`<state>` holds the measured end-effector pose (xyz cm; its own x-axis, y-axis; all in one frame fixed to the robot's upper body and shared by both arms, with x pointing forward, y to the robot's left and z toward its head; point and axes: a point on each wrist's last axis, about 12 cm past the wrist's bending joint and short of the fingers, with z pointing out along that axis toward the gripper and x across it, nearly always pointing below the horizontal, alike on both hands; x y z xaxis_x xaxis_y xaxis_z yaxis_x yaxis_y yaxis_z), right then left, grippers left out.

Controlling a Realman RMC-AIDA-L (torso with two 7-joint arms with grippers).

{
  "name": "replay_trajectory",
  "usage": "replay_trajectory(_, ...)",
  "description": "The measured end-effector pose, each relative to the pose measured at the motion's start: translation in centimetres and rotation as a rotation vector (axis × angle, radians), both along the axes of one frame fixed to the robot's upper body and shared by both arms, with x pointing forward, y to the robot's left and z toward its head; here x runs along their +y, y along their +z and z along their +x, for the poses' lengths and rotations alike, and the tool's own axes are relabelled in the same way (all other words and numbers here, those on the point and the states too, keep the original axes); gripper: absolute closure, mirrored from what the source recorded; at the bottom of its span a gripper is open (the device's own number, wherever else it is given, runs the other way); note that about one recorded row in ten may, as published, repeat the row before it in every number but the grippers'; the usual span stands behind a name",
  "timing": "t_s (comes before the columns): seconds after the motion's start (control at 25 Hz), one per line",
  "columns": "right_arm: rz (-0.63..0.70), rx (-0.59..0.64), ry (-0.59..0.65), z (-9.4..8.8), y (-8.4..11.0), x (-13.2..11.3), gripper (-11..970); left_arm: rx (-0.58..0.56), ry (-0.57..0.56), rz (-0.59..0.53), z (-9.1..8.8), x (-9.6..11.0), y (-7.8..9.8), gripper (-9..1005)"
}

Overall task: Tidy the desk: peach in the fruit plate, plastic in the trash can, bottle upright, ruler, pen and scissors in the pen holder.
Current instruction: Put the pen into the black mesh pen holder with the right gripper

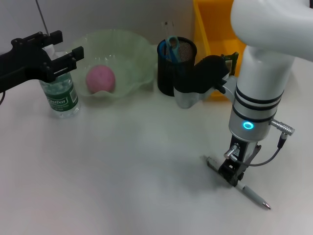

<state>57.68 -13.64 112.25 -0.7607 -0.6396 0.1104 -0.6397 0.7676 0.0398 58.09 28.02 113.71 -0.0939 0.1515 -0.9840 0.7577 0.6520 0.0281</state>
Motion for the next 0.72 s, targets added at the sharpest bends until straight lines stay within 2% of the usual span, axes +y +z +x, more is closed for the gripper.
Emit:
replay_trajectory(0.4,0.022,-0.024,0.004,0.2,0.4,0.3,834,0.001,0.0,0.0,0.0,0.0,0.0,333)
replay_trajectory(0.72,0.09,-0.1,0.011,0.4,1.9,0.5,836,0.002,0.001,0.001,-0.1,0.1,-0.1,333)
